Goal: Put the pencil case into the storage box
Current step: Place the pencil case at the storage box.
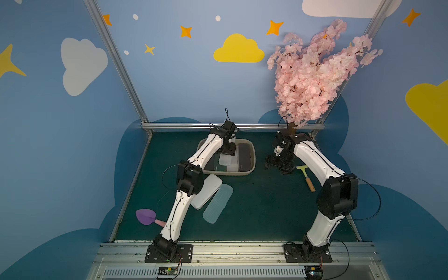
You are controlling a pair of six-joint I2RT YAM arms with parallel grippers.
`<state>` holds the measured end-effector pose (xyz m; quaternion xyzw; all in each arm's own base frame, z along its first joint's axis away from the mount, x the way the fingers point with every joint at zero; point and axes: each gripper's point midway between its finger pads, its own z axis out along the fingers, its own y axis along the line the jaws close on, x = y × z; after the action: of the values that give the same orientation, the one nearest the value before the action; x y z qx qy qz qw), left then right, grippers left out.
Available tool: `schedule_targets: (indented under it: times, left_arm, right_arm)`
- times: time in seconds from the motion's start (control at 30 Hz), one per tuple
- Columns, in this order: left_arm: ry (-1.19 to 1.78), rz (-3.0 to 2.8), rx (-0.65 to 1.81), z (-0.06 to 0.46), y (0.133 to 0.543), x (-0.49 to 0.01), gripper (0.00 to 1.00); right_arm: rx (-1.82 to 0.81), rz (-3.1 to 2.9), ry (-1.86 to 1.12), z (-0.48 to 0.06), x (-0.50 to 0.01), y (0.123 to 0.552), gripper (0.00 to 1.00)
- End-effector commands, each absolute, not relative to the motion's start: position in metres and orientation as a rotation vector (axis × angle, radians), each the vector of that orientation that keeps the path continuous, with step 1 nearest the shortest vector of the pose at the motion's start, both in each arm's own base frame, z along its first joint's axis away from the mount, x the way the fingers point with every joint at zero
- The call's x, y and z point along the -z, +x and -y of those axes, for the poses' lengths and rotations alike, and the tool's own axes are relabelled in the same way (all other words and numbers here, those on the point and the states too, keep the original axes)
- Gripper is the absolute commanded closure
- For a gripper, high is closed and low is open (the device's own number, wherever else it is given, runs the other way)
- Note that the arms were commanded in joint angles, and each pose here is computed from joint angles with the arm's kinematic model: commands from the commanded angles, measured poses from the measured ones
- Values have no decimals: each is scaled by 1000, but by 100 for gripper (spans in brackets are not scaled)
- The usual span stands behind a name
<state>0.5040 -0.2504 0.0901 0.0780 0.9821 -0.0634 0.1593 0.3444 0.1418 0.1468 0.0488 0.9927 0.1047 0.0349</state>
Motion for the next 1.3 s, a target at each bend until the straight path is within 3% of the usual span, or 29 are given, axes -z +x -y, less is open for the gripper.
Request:
schedule_targets:
  times: [0.0, 0.47, 0.63, 0.87, 1.27]
  left_arm:
    - [171, -2818, 263, 255, 506, -92, 37]
    - [161, -2898, 319, 284, 485, -68, 34]
    - [166, -2900, 300, 284, 484, -66, 25]
    - [194, -2875, 228, 278, 479, -84, 10]
    - [171, -2811, 77, 245, 464, -136, 10]
  right_arm:
    - [-347, -3053, 163, -144, -149, 351, 4]
    - [-323, -3097, 172, -136, -142, 346, 4]
    - [-333, -3100, 181, -136, -142, 342, 4]
    - [-368, -3093, 190, -140, -147, 336, 3]
    - [-419, -3056, 115, -167, -165, 325, 4]
